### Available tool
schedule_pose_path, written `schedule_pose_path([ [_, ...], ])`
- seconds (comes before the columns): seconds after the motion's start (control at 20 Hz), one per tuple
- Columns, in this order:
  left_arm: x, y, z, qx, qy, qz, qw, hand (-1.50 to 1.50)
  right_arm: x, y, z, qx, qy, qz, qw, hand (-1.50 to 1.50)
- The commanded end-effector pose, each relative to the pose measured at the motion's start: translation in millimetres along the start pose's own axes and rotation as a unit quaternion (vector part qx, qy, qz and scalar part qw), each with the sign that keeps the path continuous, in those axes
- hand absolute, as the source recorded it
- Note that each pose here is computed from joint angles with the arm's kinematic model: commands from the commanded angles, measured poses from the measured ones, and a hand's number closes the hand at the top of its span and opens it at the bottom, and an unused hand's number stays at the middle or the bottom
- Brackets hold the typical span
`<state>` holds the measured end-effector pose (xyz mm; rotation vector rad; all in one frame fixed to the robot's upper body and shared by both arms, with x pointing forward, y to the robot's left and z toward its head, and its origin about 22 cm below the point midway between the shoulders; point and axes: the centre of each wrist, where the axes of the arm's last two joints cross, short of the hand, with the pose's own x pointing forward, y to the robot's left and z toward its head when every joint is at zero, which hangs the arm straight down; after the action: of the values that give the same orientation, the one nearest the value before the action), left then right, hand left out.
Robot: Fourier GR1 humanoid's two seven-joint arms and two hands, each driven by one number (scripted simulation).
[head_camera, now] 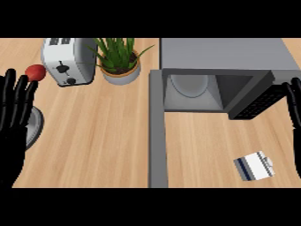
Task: Pick up the milk, place it into the microwave and close the microwave
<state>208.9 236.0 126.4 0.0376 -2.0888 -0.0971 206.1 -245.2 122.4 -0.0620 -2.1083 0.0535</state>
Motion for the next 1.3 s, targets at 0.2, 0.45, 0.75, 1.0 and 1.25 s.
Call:
schedule_pose_path([
  [0.2,-8,18,-8,-0.01,0.017,0.006,0.9998,-1.5,27,-59,36,0.074,0.0,0.003,0.997,-1.5],
  [0.45,-18,15,25,0.05,0.074,0.129,0.9876,-1.5,16,-81,88,0.106,0.083,-0.05,0.99,-1.5],
  [0.75,-34,17,53,0.046,0.082,0.137,0.986,-1.5,14,-96,116,0.102,0.102,-0.046,0.989,-1.5],
  [1.0,-7,22,75,0.041,0.079,0.135,0.9868,-1.5,13,-103,144,0.091,0.115,-0.039,0.988,-1.5],
  [1.25,-24,8,101,0.04,0.084,0.137,0.9863,-1.5,-27,-105,142,0.079,0.136,-0.043,0.987,-1.5],
])
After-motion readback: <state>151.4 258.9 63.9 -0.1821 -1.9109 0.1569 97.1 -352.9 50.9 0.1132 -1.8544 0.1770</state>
